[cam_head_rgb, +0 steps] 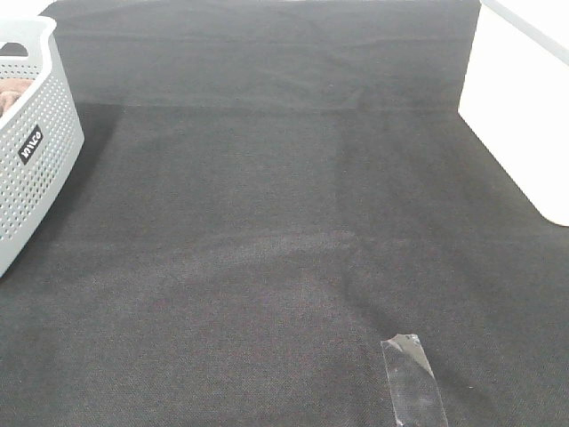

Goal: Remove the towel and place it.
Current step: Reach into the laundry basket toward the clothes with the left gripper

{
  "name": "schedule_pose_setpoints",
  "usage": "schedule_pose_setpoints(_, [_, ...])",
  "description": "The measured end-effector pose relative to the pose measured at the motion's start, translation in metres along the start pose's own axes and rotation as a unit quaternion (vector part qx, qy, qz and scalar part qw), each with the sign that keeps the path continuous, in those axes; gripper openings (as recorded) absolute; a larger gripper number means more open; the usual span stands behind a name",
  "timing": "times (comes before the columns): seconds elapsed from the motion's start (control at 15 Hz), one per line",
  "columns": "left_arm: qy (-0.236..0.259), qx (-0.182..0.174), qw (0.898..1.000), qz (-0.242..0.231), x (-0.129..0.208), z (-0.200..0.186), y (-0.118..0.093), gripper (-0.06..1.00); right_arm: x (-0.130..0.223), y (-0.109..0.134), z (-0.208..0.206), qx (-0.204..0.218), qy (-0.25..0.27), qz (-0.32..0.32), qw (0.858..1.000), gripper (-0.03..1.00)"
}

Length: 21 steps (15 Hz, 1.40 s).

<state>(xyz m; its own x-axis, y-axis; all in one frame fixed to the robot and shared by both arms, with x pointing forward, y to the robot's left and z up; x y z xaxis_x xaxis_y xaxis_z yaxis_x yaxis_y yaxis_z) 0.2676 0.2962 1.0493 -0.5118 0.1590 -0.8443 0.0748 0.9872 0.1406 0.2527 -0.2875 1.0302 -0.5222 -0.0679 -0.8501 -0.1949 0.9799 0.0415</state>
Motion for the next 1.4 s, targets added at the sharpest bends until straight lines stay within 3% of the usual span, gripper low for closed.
schedule_pose_setpoints(0.07, [0.015, -0.001, 1.0, 0.021, -0.006, 0.0, 0.002, 0.99, 0.0, 0.0, 0.0, 0.0, 0.0, 0.0, 1.0, 0.7])
schedule_pose_setpoints(0.13, [0.055, 0.007, 0.995, 0.084, -0.028, 0.001, 0.008, 0.99, 0.0, 0.0, 0.0, 0.0, 0.0, 0.0, 1.0, 0.7])
schedule_pose_setpoints(0.33, [0.071, 0.022, 0.971, 0.226, -0.089, 0.004, 0.021, 0.99, 0.0, 0.0, 0.0, 0.0, 0.0, 0.0, 1.0, 0.7])
schedule_pose_setpoints(0.53, [0.071, 0.049, 0.933, 0.348, -0.147, 0.02, 0.029, 0.99, 0.0, 0.0, 0.0, 0.0, 0.0, 0.0, 1.0, 0.7])
schedule_pose_setpoints(0.67, [0.113, 0.05, 0.901, 0.415, -0.174, 0.05, 0.036, 0.99, 0.0, 0.0, 0.0, 0.0, 0.0, 0.0, 1.0, 0.7])
schedule_pose_setpoints(0.87, [0.197, 0.017, 0.861, 0.469, -0.206, 0.113, 0.054, 0.99, 0.0, 0.0, 0.0, 0.0, 0.0, 0.0, 1.0, 0.7])
schedule_pose_setpoints(1.0, [0.238, 0.017, 0.841, 0.486, -0.214, 0.155, 0.059, 0.99, 0.0, 0.0, 0.0, 0.0, 0.0, 0.0, 1.0, 0.7])
schedule_pose_setpoints(1.13, [0.296, 0.027, 0.803, 0.516, -0.203, 0.206, 0.063, 0.99, 0.0, 0.0, 0.0, 0.0, 0.0, 0.0, 1.0, 0.7])
schedule_pose_setpoints(1.27, [0.313, 0.038, 0.786, 0.532, -0.193, 0.238, 0.073, 0.99, 0.0, 0.0, 0.0, 0.0, 0.0, 0.0, 1.0, 0.7])
schedule_pose_setpoints(1.4, [0.319, 0.051, 0.776, 0.541, -0.18, 0.265, 0.092, 0.99, 0.0, 0.0, 0.0, 0.0, 0.0, 0.0, 1.0, 0.7])
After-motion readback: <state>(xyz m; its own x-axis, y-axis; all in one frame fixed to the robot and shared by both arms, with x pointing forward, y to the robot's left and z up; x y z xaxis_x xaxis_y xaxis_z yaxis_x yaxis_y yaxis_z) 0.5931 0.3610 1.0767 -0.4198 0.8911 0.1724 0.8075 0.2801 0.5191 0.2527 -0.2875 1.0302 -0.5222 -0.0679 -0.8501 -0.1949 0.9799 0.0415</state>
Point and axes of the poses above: a point on each arm's last joint axis where the gripper is mounted, z pointing out along that axis toward the gripper, y along the wrist's bending axis when the last joint is at zero, x = y × z, the point moved 3 cm from there along z, pointing out along that axis toward the gripper, and after that the axes turned 2 degrees about z, right-handed, at the moved point
